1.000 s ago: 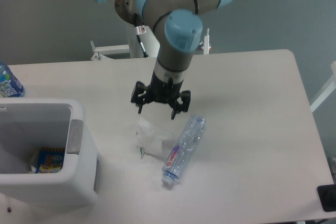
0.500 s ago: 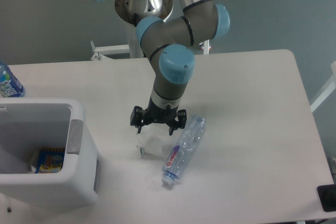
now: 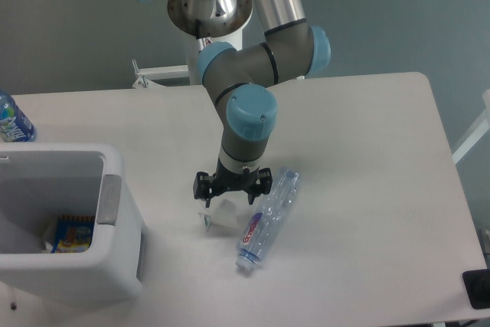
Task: Place the trash in the trash can
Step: 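Lower the open gripper onto the wrapper and close on it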
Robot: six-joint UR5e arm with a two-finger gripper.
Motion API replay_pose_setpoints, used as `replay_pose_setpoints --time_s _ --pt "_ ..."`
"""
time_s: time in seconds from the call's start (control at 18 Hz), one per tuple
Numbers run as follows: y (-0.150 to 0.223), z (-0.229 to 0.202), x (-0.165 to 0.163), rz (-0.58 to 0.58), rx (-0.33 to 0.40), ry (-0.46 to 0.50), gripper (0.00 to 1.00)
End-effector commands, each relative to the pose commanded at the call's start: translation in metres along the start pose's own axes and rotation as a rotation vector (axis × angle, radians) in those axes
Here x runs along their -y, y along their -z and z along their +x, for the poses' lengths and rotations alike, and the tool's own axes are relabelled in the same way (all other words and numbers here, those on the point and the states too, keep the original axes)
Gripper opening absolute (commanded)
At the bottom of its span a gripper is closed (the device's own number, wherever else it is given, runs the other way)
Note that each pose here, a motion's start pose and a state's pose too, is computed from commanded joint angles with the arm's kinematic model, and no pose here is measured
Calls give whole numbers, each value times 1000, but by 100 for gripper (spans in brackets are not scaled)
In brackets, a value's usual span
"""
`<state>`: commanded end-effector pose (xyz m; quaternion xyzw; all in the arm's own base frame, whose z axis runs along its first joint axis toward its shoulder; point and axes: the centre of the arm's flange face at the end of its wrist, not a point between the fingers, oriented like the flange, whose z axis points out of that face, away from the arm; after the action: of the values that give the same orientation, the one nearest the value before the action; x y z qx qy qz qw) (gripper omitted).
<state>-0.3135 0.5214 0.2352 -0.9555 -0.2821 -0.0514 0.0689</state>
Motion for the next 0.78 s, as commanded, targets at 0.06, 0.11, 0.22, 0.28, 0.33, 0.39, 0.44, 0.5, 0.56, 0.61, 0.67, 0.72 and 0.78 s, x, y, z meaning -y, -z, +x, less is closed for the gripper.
replay_pose_setpoints --time_s 0.06,0.11,0.22,0.28,0.33,0.39,0.44,0.5,0.56,0.61,0.67,0.72,0.78 --pt "0 0 0 -1 0 8 46" --pt "1 0 0 0 1 12 33" --pt "2 1 -1 -1 4 12 4" --pt "2 1 -1 -4 2 13 0" --pt "2 1 -1 -4 2 11 0" --pt "3 1 -2 -6 3 10 0" --pt "4 2 -2 -2 3 5 0" --pt "6 4 -2 -1 3 -3 0" --pt "7 5 -2 -4 -1 -7 0" --pt "9 6 -2 -1 -2 -9 0" --pt "13 7 -3 4 -3 -13 0" --pt "14 6 -3 6 -4 -13 0" --pt "20 7 -3 10 -4 -12 0"
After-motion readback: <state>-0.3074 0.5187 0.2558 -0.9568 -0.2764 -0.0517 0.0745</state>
